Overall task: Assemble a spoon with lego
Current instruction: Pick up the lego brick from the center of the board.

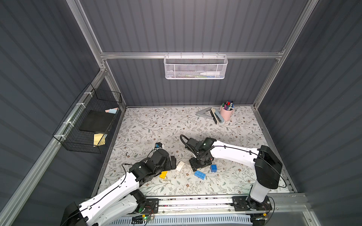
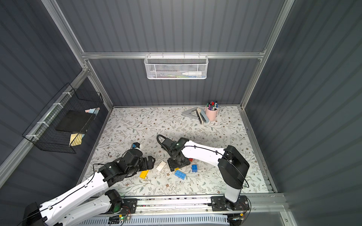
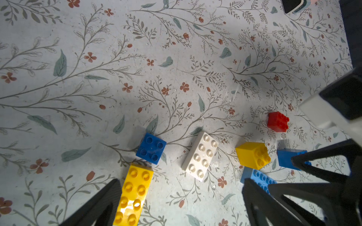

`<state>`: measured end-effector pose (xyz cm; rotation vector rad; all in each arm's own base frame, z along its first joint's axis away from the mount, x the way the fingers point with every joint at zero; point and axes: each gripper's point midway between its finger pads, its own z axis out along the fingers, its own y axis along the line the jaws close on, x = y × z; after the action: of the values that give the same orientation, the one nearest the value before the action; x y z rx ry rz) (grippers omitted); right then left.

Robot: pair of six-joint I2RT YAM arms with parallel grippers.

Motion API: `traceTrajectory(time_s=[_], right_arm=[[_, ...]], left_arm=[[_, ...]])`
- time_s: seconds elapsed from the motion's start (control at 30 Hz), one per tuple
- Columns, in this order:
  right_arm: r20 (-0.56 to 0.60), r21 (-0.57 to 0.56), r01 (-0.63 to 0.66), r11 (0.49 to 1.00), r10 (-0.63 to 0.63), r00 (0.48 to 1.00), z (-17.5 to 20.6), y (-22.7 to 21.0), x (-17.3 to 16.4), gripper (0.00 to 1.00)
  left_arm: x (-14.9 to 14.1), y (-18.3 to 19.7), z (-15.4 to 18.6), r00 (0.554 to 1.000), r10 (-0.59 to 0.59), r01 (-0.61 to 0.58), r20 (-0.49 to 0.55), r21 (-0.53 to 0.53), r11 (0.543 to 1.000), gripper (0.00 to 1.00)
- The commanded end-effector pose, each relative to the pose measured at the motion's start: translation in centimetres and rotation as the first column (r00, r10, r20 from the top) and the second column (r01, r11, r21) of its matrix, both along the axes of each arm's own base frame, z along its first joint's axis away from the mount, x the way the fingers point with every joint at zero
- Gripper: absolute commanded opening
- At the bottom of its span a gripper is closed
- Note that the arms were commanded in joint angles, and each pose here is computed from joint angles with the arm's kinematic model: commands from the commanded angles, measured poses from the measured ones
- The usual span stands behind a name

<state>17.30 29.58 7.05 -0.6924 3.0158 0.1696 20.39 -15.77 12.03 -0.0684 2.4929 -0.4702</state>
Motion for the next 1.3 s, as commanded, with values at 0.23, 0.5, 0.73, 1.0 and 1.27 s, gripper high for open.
traceTrajectory(time_s=[0.23, 0.5, 0.73, 1.0, 1.27], right_arm=[[0.036, -0.061, 0.032, 0.998, -0.029, 0.999, -1.9, 0.7, 1.8, 0.67], [0.032, -0.088, 0.042, 0.995, -0.039, 0.999, -3.0, 0.8, 2.7, 0.54], [0.028, -0.092, 0.051, 0.994, -0.049, 0.998, -3.6, 0.6, 2.6, 0.44], [0.038, -0.085, 0.052, 0.995, -0.049, 0.998, -2.2, 0.2, 2.5, 0.27], [0.111, -0.13, 0.105, 0.986, -0.091, 0.99, 3.0, -5.7, 0.9, 0.25]], left_arm=[[-0.6, 0.9, -0.7, 1.0, 0.008, -0.008, 0.002, 0.028, 1.0, 0.99], [-0.8, 0.8, -0.6, 1.0, -0.009, 0.009, -0.001, 0.022, 1.0, 0.99], [-0.8, 0.9, -0.3, 1.0, -0.007, 0.007, 0.008, 0.022, 1.0, 0.99], [-0.9, 1.0, -0.4, 1.0, -0.016, 0.015, 0.005, 0.037, 0.999, 0.99], [-1.0, -0.2, 0.1, 0.995, -0.097, 0.097, 0.008, 0.024, 0.995, 0.99]])
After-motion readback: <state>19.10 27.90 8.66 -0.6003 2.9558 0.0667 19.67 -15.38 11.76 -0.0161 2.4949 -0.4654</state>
